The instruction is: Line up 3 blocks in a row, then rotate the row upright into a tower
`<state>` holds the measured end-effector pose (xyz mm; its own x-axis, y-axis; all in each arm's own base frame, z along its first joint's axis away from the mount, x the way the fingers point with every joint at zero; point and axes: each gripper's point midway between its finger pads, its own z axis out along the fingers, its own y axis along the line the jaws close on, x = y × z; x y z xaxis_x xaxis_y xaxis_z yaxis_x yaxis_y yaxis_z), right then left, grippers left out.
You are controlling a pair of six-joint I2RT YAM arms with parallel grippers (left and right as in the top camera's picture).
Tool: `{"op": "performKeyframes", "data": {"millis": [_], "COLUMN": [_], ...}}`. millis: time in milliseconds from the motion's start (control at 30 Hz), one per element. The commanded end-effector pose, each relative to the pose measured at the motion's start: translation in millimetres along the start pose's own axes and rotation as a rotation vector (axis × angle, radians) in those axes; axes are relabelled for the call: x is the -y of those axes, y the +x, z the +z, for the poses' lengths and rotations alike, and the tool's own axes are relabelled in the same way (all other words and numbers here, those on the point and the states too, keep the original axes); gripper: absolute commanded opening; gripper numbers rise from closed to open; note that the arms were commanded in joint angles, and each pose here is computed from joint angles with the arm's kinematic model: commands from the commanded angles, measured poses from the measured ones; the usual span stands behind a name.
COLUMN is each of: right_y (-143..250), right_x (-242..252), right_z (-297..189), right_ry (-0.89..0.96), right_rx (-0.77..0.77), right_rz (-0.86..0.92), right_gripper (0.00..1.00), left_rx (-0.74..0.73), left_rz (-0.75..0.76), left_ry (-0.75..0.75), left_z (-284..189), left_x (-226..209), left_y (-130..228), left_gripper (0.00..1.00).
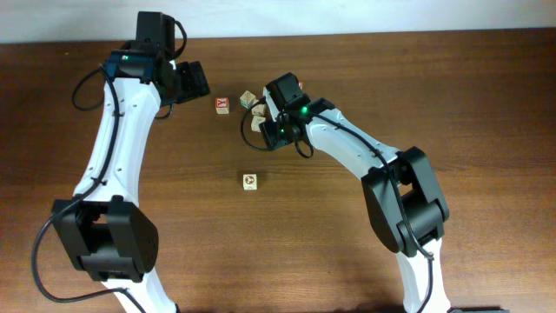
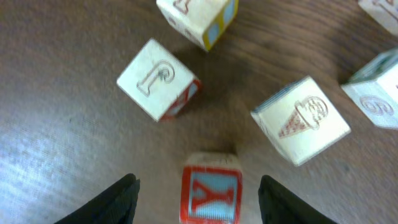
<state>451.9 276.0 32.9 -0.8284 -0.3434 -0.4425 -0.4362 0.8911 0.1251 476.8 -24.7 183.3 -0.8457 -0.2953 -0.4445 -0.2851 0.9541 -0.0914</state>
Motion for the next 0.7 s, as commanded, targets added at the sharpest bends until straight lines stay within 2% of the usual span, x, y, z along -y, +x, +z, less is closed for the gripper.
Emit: {"op": "performKeyframes", "data": {"millis": [0, 67, 133, 200, 267, 300, 367, 400, 500, 567, 667], "right_y": [-3, -3, -3, -5, -20, -29, -23, -11, 39, 61, 76], "right_x": [4, 7, 7, 6, 1, -8, -16, -20, -45, -56, -65], "right_z": [13, 14, 15, 9, -25, -70, -111, -112, -76, -51, -29], "right_ry": [0.044, 0.056, 0.057, 0.055, 0.048, 0.015, -0.011, -0.01, 0.04, 0.097, 0.143], "right_rx": [0.011, 0.014, 0.011, 0.02, 0.064, 0.097, 0.085, 0.038, -0.124, -0.138, -0.13], "right_rz": [-0.012, -0.012, -0.012, -0.006, 0.037, 0.075, 0.191, 0.25, 0.391, 0.442, 0.428], "right_gripper": [0.6, 0.51, 0.38, 0.31, 0.31, 0.31, 0.27, 0.27, 0.26, 0.26, 0.26], "left_rx": [0.017, 0.017, 0.017, 0.017, 0.017, 0.017, 0.017, 0.017, 0.025, 0.025, 0.028], "left_rz": [0.007, 0.007, 0.007, 0.007, 0.007, 0.007, 0.006, 0.006, 0.006, 0.006, 0.006], "left_ry": [-0.003, -0.003, -0.003, -0.003, -0.003, -0.003, -0.003, -0.003, 0.001, 0.0, 0.002], "left_z": [-5, -5, -5, -5, -5, -5, -5, -5, -5, -5, -6], "left_x": [-1, -1, -1, -1, -1, -1, -1, -1, 0, 0, 0], "left_y": [-4, -4, -4, -4, -4, -4, -4, -4, -6, -6, -7], "left_gripper": [0.97, 0.97, 0.98, 0.99, 0.99, 0.99, 0.99, 0.99, 0.99, 0.99, 0.99]}}
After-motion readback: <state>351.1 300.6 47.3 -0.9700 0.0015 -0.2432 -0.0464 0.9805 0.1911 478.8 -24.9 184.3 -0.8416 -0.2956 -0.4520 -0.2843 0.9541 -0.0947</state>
